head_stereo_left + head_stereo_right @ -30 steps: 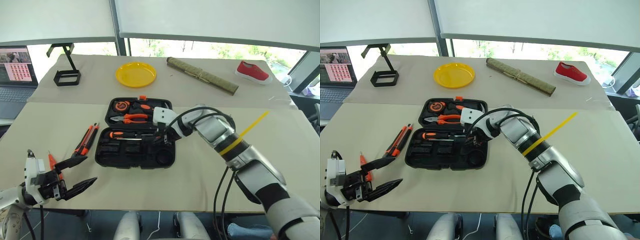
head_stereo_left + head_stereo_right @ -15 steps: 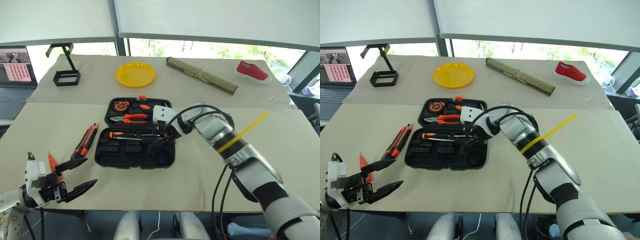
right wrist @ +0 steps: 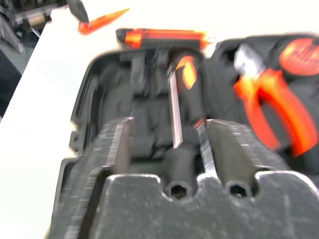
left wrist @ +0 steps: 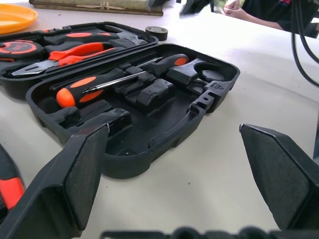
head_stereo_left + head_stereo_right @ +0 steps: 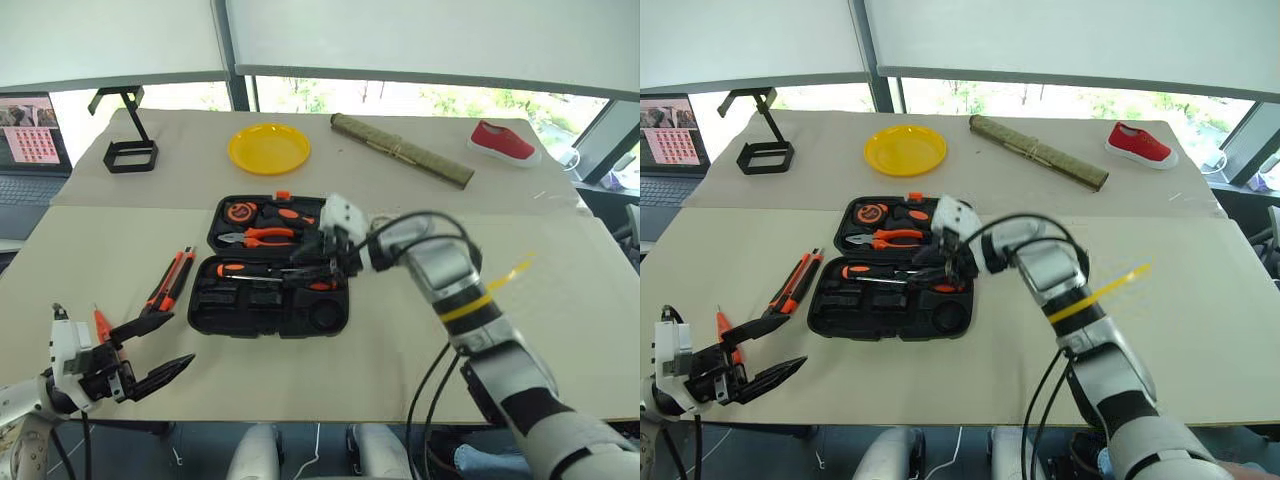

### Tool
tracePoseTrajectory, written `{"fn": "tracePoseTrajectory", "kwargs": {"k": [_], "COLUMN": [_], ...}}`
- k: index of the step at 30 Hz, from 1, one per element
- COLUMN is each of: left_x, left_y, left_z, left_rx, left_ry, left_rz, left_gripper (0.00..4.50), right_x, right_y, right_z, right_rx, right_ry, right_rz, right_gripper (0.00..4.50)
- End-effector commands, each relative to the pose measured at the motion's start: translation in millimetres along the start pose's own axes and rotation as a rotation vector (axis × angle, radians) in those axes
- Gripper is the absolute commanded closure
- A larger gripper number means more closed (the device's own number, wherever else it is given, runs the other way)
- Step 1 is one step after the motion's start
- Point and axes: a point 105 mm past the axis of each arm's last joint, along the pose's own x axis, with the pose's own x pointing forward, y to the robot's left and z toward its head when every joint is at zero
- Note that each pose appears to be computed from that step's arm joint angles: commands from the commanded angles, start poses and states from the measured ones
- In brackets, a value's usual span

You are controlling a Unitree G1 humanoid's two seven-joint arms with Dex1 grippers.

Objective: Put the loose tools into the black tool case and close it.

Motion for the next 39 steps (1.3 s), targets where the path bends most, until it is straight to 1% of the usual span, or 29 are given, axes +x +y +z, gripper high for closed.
{"fn": "tracePoseTrajectory", "kwargs": {"k": [1, 2, 3, 5, 8, 12, 15, 19, 23, 26, 29, 31, 35, 39], "left_x": [-0.6, -0.5, -0.6, -0.6, -0.4, 0.0, 0.0, 0.0, -0.2, -0.5, -1.2, -1.9, -2.1, -0.2], "left_y": [3.1, 3.3, 3.7, 3.6, 3.9, 4.5, 6.1, 6.1, 5.9, 8.4, 9.2, 8.5, 8.7, 8.7], "left_z": [7.1, 7.2, 7.2, 7.0, 6.7, 6.6, 7.1, 5.9, 4.3, 6.4, 6.8, 5.6, 2.9, 2.4], "left_rx": [0.033, 0.033, 0.033, 0.034, 0.036, 0.038, 0.04, 0.037, 0.033, 0.01, 0.008, 0.008, 0.001, 0.001], "left_ry": [-0.017, -0.017, -0.017, -0.015, -0.011, -0.007, -0.004, 0.001, 0.006, -0.019, -0.016, -0.007, 0.004, 0.006], "left_rz": [0.01, 0.01, 0.009, 0.007, 0.004, 0.001, 0.002, 0.003, 0.006, 0.039, 0.051, 0.047, 0.047, 0.042], "left_gripper": [0.0, 0.0, 0.0, 0.0, 0.0, 0.0, 0.0, 0.0, 0.0, 0.0, 0.0, 0.0, 0.0, 0.0], "right_x": [5.0, 7.1, 9.6, 13.8, 18.1, 24.1, 30.7, 37.3, 39.9, 39.0, 37.5, 39.9, 56.2, 62.6], "right_y": [-4.7, -4.8, -5.8, -8.3, -8.3, -4.2, 1.9, 7.3, 8.5, 8.4, 10.8, 11.7, 11.4, 13.4], "right_z": [9.3, 6.5, 4.2, -3.6, -12.8, -15.1, -12.1, -23.4, -32.7, -29.9, -28.3, -25.1, -29.3, -31.1], "right_rx": [-0.099, -0.109, -0.108, -0.094, -0.086, -0.09, -0.129, -0.219, -0.281, -0.337, -0.395, -0.388, -0.385, -0.395], "right_ry": [-0.037, -0.032, -0.032, -0.008, 0.035, 0.053, 0.057, 0.128, 0.173, 0.174, 0.21, 0.204, 0.249, 0.266], "right_rz": [-0.056, -0.063, -0.074, -0.095, -0.09, -0.064, -0.033, -0.024, -0.031, -0.038, -0.02, -0.024, -0.025, -0.013], "right_gripper": [3.12, 3.82, 3.91, 4.46, 4.46, 4.46, 4.46, 4.46, 4.46, 4.46, 4.46, 4.46, 4.46, 4.46]}}
